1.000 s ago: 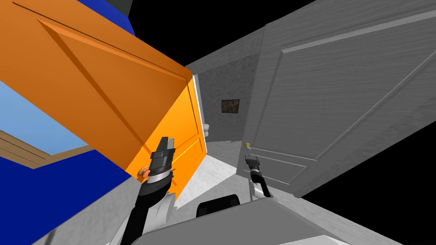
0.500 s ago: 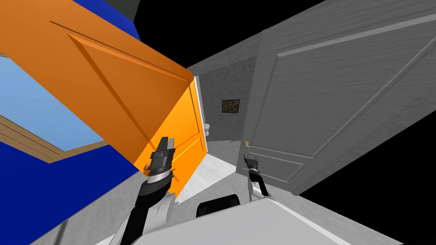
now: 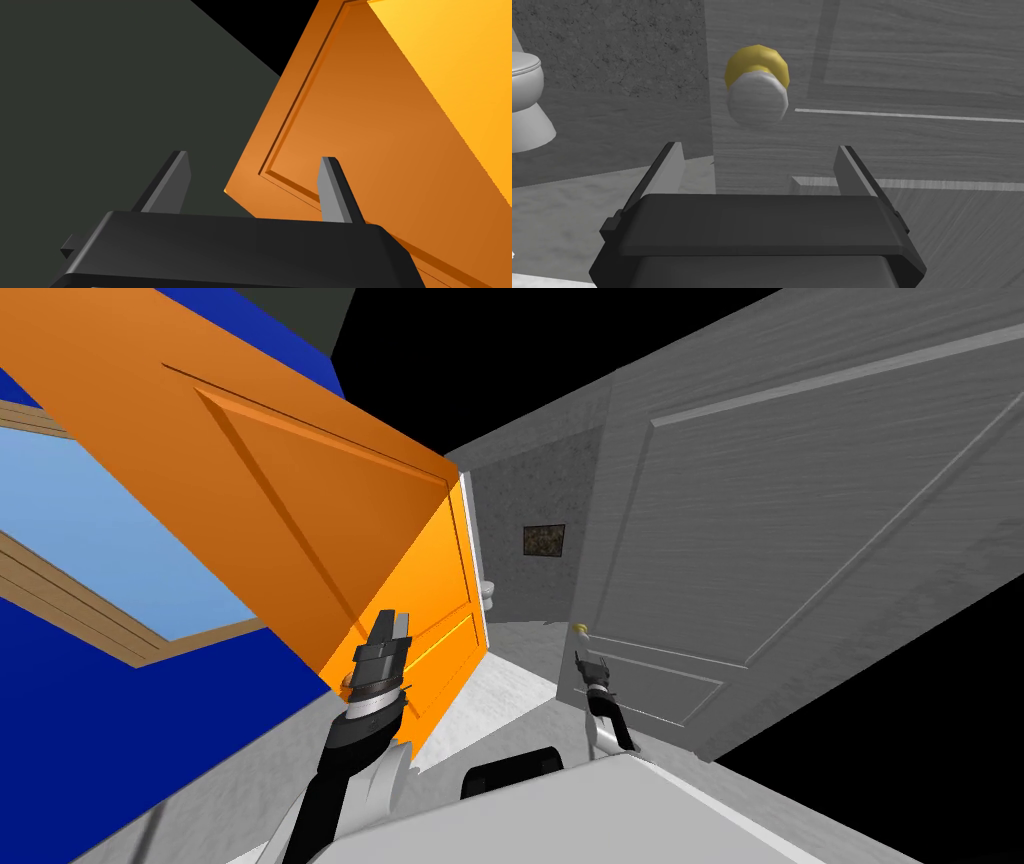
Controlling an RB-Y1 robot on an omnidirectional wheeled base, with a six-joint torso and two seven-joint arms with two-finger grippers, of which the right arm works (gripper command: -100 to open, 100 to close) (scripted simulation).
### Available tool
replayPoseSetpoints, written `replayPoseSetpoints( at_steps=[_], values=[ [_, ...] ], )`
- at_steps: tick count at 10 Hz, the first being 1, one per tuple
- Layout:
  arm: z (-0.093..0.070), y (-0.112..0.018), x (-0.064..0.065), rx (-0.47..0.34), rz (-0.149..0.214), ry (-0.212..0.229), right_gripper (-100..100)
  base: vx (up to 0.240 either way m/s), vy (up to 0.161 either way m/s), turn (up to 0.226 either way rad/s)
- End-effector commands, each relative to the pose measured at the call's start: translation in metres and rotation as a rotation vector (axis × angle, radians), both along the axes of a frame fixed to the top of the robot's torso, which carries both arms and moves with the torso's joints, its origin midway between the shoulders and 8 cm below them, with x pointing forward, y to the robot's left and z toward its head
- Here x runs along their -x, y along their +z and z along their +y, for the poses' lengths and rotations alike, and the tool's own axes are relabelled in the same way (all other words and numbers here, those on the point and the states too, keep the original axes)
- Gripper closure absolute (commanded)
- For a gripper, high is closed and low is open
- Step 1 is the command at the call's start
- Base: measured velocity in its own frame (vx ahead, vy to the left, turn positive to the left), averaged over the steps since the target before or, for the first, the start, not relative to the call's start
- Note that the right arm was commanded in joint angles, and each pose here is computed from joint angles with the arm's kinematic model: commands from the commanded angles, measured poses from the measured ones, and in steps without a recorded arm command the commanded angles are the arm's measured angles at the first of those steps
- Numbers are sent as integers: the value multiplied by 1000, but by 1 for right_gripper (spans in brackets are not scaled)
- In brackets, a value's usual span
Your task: Pull the door open
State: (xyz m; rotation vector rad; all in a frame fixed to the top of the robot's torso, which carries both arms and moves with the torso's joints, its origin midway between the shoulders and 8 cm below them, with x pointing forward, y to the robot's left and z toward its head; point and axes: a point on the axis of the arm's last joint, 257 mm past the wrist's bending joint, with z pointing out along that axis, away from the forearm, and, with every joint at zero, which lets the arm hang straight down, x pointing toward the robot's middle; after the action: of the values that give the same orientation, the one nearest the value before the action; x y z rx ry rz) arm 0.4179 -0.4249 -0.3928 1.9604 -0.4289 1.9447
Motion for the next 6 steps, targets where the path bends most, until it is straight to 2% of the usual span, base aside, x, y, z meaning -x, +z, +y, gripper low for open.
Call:
replayPoseSetpoints(
  at_steps=[1, 3, 6],
  values=[
    [-16, -1, 8, -2, -3, -13, -100, 212, -16, 87],
    [-22, -1, 12, -2, -3, -18, -100, 126, -19, 38],
    [-57, 0, 30, -1, -6, -47, -100, 131, -23, 91]
  ],
)
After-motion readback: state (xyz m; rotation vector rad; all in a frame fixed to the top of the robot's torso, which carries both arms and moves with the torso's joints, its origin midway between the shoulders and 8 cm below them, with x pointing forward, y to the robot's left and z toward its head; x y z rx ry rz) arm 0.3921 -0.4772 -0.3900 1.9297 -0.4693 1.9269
